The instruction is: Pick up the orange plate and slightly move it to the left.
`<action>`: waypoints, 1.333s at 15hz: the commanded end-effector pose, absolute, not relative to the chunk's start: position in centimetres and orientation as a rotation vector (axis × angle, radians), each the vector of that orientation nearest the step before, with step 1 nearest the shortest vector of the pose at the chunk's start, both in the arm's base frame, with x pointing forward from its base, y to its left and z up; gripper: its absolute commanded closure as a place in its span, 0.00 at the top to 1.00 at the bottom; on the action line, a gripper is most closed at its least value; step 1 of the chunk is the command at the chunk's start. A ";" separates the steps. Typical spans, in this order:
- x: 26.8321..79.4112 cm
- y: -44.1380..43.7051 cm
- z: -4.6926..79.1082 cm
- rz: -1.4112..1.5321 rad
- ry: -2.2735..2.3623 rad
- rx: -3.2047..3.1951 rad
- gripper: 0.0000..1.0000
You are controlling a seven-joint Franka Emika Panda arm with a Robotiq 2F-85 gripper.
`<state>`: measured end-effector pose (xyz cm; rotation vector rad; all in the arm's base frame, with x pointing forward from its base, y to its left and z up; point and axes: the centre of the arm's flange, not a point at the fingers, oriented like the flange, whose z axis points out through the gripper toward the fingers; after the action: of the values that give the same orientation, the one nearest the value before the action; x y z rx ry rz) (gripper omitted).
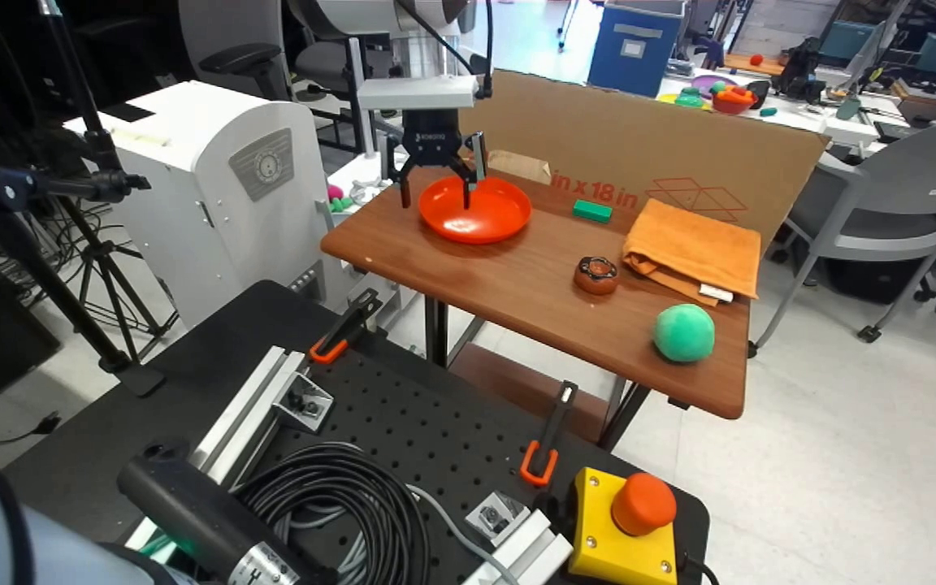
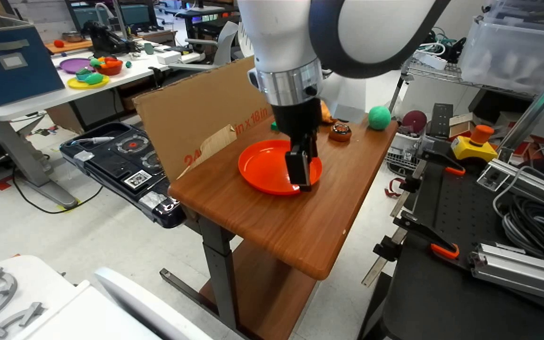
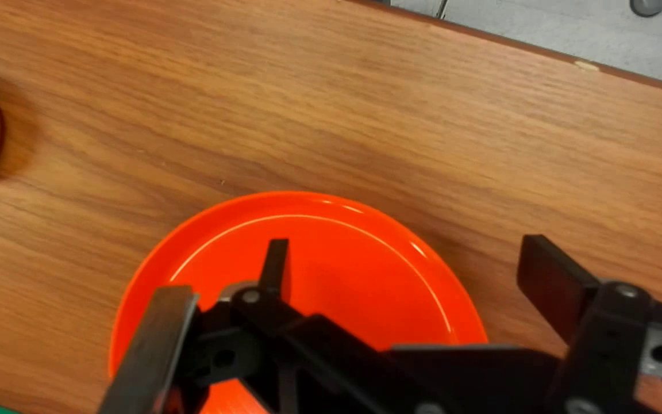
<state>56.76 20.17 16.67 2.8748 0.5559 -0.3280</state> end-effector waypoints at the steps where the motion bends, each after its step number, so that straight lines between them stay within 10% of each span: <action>1: 59.2 21.6 14.6 -0.383 0.562 2.824 1.00; 2: 59.3 21.8 14.2 -0.396 0.567 2.815 0.79; 12: 60.6 22.8 12.7 -0.483 0.569 2.750 0.05; 20: 57.7 23.7 16.9 -0.396 0.732 2.687 0.01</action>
<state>59.83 23.65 15.11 2.7412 0.6292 -0.4271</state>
